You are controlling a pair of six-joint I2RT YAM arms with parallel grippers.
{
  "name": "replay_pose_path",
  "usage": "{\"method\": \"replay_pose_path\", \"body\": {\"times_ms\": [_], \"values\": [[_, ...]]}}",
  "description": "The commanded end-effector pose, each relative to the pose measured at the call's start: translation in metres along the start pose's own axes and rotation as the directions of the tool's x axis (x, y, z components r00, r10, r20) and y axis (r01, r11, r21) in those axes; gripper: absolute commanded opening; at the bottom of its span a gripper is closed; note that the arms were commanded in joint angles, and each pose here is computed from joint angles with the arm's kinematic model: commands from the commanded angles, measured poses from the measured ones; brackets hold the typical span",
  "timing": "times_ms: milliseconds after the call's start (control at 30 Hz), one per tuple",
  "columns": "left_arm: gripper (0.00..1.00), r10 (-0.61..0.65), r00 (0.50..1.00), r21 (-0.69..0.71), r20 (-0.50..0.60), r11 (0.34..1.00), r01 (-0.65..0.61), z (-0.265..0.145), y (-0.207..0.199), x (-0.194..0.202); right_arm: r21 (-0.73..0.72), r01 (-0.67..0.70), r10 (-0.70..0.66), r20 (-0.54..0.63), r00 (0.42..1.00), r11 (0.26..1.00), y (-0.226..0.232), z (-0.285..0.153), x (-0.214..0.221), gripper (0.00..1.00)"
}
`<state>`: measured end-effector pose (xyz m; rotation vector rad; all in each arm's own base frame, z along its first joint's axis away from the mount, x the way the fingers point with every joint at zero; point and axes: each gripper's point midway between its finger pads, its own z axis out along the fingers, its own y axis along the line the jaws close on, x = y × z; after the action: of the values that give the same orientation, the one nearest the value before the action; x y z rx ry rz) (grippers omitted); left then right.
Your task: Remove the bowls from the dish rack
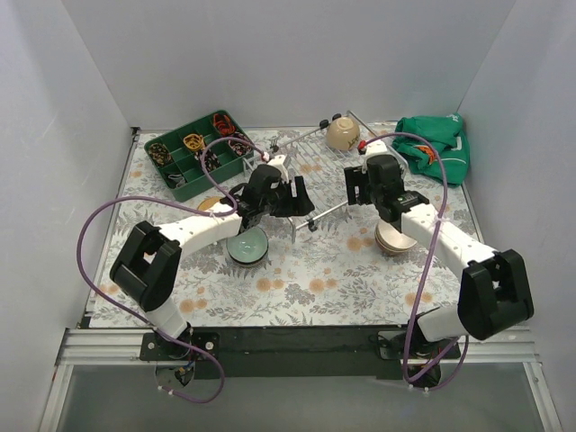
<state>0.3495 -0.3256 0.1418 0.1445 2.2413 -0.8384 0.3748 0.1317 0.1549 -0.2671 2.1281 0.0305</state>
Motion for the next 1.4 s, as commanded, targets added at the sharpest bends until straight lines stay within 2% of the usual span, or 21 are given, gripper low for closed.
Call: {"method": "replay_pose_path", "body": {"times_ms": [0,167,367,500,733,967,1367], "values": [[0.68,-0.028,0.999,-0.026,-0.034,0.999,0.027,0.001,0.008,0.028,-0.006,0.021,-0.02,0.129,0.991,1.0,0.002,0.011,-0.059,0.86],[0.66,-0.07,0.993,-0.054,-0.092,0.996,0.065,-0.005,0.023,0.064,0.043,0.117,-0.122,0.159,0.98,0.992,-0.003,0.033,-0.092,0.86],[0.66,-0.083,0.989,-0.077,-0.121,0.994,0.074,-0.014,0.033,0.084,0.106,0.269,-0.285,0.18,0.942,0.957,-0.005,0.068,-0.115,0.87],[0.66,-0.095,0.986,-0.094,-0.137,0.992,0.083,-0.018,0.04,0.094,0.156,0.378,-0.403,0.181,0.897,0.913,-0.006,0.094,-0.135,0.88],[0.66,-0.108,0.981,-0.109,-0.16,0.99,0.091,-0.025,0.047,0.107,0.217,0.593,-0.622,0.099,0.777,0.776,0.007,0.15,-0.128,0.92],[0.66,-0.126,0.976,-0.126,-0.175,0.987,0.105,-0.03,0.051,0.114,0.307,0.686,-0.725,0.021,0.688,0.66,0.011,0.185,-0.131,0.98],[0.66,-0.134,0.972,-0.115,-0.194,0.987,0.113,-0.034,0.049,0.12,0.321,0.737,-0.772,-0.029,0.635,0.595,0.02,0.226,-0.109,0.99]]}}
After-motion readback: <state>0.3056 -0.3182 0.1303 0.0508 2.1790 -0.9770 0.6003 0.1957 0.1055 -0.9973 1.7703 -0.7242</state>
